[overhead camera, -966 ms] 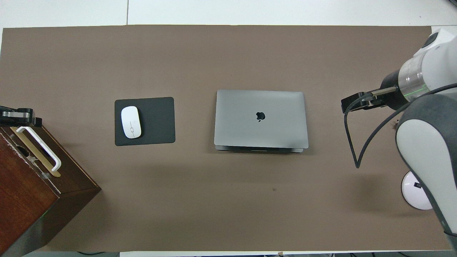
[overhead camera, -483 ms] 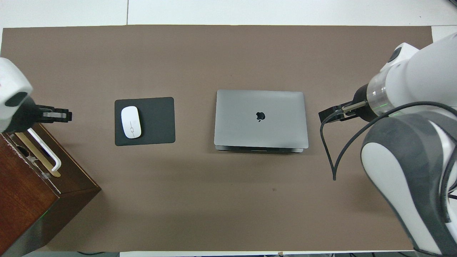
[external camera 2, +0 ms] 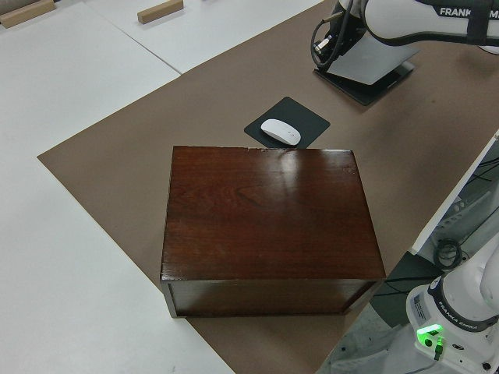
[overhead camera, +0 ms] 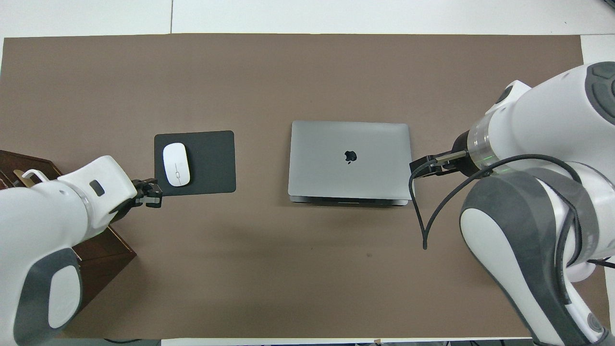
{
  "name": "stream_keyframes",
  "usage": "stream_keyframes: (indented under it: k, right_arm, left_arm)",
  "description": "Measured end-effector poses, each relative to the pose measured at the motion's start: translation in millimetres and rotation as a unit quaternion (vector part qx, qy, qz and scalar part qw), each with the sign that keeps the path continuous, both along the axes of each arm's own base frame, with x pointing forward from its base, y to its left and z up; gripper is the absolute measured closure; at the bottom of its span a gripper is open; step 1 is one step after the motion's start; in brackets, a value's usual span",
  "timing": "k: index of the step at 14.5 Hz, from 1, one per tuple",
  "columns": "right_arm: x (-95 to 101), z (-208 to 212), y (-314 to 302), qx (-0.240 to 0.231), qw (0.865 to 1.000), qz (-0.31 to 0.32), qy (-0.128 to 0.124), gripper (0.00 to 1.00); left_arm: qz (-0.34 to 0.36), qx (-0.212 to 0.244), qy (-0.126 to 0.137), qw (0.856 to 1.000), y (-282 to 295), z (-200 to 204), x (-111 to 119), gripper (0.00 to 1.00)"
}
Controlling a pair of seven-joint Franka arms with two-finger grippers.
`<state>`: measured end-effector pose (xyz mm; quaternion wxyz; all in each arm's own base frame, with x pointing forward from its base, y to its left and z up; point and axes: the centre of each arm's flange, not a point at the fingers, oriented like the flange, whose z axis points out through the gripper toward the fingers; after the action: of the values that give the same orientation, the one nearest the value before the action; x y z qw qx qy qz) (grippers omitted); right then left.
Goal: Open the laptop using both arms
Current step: 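Move the left gripper toward the laptop front while the right gripper approaches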
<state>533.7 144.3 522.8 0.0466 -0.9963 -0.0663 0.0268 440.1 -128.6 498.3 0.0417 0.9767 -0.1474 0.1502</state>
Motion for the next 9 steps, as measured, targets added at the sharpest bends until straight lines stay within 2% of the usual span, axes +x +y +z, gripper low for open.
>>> stream_keyframes:
  k: [5,9]
  right_arm:
    - [-6.8,-32,14,0.002,1.000,0.011,0.000,0.00]
    - [-17.0,-52,40,-0.001,0.998,0.066,-0.011,0.00]
  left_arm:
    - [-0.023,-0.022,-0.062,0.998,-38,-52,-38,0.99]
    - [-0.036,-0.038,-0.103,0.993,-58,-83,-39,0.99]
